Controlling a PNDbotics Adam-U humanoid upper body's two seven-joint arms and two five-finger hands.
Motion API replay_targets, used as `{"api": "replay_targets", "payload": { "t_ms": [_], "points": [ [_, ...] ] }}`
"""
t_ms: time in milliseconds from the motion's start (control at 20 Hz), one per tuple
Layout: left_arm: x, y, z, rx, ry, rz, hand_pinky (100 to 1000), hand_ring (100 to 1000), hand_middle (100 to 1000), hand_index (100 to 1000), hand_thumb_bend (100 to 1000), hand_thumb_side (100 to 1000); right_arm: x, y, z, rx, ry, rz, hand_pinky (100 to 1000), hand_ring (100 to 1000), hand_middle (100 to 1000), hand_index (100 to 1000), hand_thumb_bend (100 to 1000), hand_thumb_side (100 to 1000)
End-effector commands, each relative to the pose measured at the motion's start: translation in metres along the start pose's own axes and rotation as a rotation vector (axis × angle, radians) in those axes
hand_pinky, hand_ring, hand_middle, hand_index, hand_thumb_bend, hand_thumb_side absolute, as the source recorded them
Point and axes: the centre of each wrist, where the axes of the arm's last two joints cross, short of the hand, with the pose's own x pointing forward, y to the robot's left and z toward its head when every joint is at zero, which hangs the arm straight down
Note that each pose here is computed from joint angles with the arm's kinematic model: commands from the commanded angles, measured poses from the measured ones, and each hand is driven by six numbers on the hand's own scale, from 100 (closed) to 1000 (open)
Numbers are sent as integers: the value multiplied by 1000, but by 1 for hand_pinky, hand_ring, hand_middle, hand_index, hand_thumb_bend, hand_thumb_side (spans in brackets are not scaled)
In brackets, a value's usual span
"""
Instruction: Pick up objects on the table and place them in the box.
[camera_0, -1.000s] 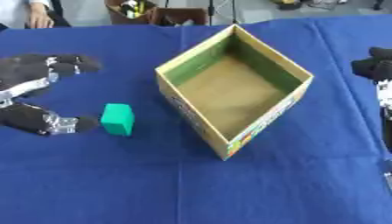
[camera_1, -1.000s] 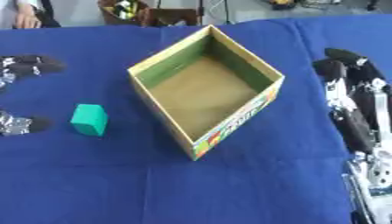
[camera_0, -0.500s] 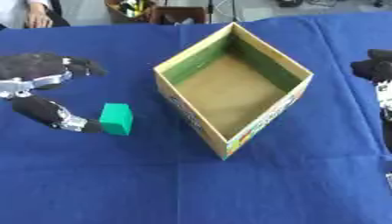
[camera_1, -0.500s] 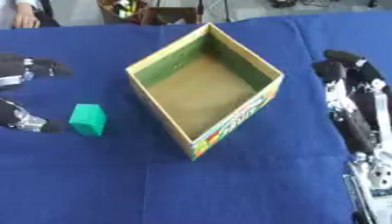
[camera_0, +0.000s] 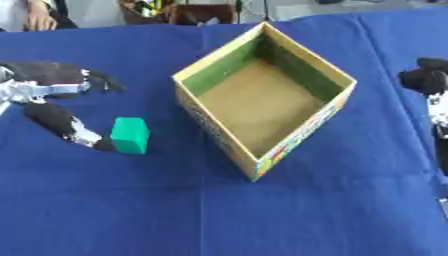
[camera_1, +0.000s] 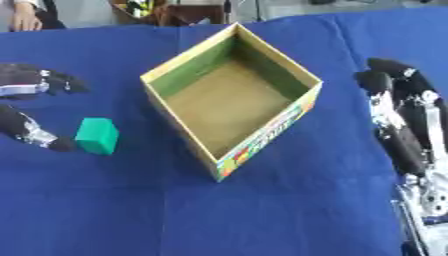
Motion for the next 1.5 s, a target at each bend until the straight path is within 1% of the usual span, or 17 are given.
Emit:
{"api": "replay_targets", "payload": {
  "t_ms": [50,250,500,650,850,1100,1150,1250,1350,1500],
  "points": [
    [-9,9,8,-13,14,9,784,896,926,1000,782,830,7,-1,-5,-1,-27,6,769,726,586,756,100,572],
    [-15,6,3,-29,13,34,777,891,918,1000,794,827,7,0,-5,-1,-24,5,770,726,585,754,100,571],
    [-21,2,-5,-6,-5,65,749,873,892,1000,796,828,7,1,-6,-3,-20,2,771,726,583,752,100,569],
    [-22,-1,-10,1,-11,71,746,871,886,1000,781,834,7,2,-6,-2,-19,0,772,726,582,750,100,570],
    [-23,-2,-13,-3,12,57,758,878,888,1000,757,840,7,2,-5,0,-18,-2,773,727,582,750,100,570],
    [-23,2,-13,-27,77,26,781,894,913,1000,741,822,6,3,-4,2,-14,-4,773,727,581,750,100,570],
    [-22,4,-13,-30,82,21,781,895,917,1000,740,822,6,3,-4,2,-12,-4,773,727,581,750,100,570],
    [-20,8,-13,-33,73,16,801,920,971,1000,749,810,6,3,-4,4,-8,-6,773,727,581,750,100,569],
    [-17,12,-14,-49,65,-1,832,933,976,1000,762,800,6,4,-4,5,-8,-6,773,727,581,749,100,569],
    [-13,18,-16,-66,73,-53,849,940,975,1000,745,799,6,4,-3,6,-5,-6,774,727,580,749,100,568]
  ]
}}
